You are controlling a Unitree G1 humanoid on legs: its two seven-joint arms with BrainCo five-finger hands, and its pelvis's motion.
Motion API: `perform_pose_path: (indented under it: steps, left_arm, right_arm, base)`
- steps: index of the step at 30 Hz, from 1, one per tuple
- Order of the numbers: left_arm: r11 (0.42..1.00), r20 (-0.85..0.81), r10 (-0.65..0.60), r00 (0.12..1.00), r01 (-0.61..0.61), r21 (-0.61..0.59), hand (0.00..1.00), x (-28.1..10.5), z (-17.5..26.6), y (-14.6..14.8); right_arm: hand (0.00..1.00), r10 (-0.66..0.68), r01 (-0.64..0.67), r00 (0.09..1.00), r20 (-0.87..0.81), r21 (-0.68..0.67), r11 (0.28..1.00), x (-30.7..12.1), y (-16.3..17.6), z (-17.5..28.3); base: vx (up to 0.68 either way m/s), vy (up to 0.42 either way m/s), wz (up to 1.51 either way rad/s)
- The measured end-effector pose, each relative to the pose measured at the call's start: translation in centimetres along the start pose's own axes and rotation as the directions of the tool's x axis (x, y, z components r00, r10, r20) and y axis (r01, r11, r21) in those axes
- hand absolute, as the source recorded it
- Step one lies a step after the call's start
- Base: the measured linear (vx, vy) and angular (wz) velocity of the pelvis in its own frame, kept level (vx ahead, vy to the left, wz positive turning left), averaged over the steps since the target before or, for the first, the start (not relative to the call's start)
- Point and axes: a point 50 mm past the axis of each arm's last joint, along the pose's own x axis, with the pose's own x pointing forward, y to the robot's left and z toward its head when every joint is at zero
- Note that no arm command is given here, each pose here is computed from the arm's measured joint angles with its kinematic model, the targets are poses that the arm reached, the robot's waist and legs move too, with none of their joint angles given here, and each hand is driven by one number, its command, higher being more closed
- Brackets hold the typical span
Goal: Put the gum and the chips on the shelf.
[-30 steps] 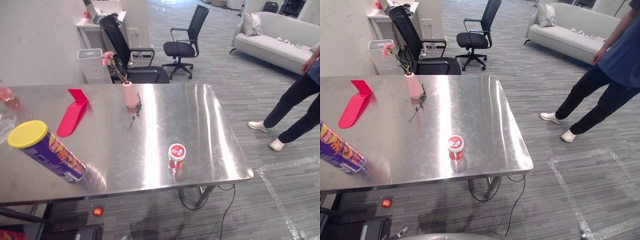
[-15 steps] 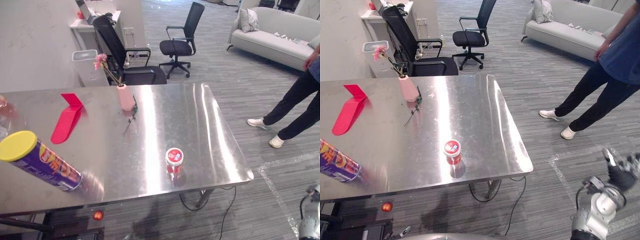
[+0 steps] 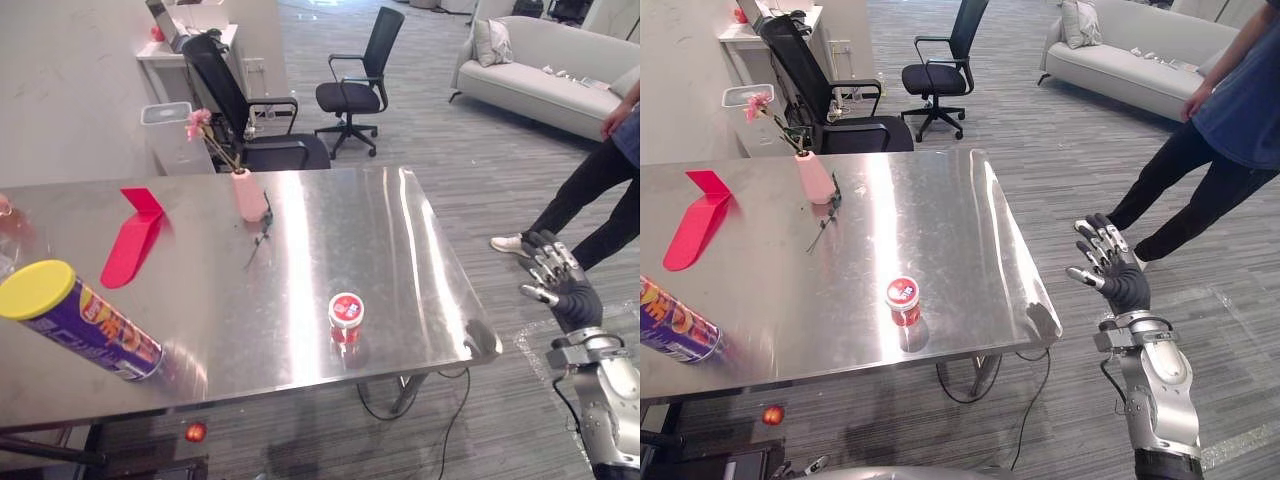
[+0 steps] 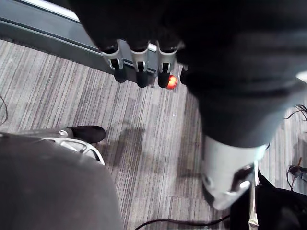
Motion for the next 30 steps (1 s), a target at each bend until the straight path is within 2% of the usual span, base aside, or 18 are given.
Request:
perform_pose_path:
  steps: [6, 16, 24, 25, 30]
  left_arm:
    - [0.999, 0.0, -0.007, 1.0, 0.007, 0.031, 0.0, 0.0, 0.0, 0.0]
    - [0.997, -0.007, -0.013, 1.0, 0.014, 0.079, 0.0, 0.1, -0.2, 0.2]
    - [0.995, -0.025, -0.015, 1.0, 0.017, 0.097, 0.0, 0.0, -0.7, 0.3]
    - [0.993, -0.026, -0.026, 0.999, 0.029, 0.114, 0.0, 0.0, -0.7, 0.0]
    - [0.993, -0.027, -0.026, 0.999, 0.029, 0.114, 0.0, 0.0, -0.8, 0.0]
  right_arm:
    - [0.0, 0.219, -0.219, 0.974, -0.048, 0.017, 0.976, 0.6, 3.0, -0.1]
    - [0.0, 0.445, -0.439, 0.891, -0.091, 0.076, 0.895, 0.6, 6.8, -0.6]
    - [0.0, 0.515, -0.498, 0.848, -0.124, 0.141, 0.855, 0.4, 8.5, -1.5]
    - [0.0, 0.569, -0.549, 0.813, -0.126, 0.161, 0.82, 0.2, 9.3, -1.8]
    - [0.0, 0.568, -0.548, 0.814, -0.127, 0.161, 0.821, 0.2, 9.3, -1.8]
  base:
    - [-0.01, -0.005, 0.04]
    - [-0.03, -0.01, 0.06]
    - [0.0, -0.001, 0.01]
    - [0.0, 0.0, 0.0]
    - [0.0, 0.0, 0.03]
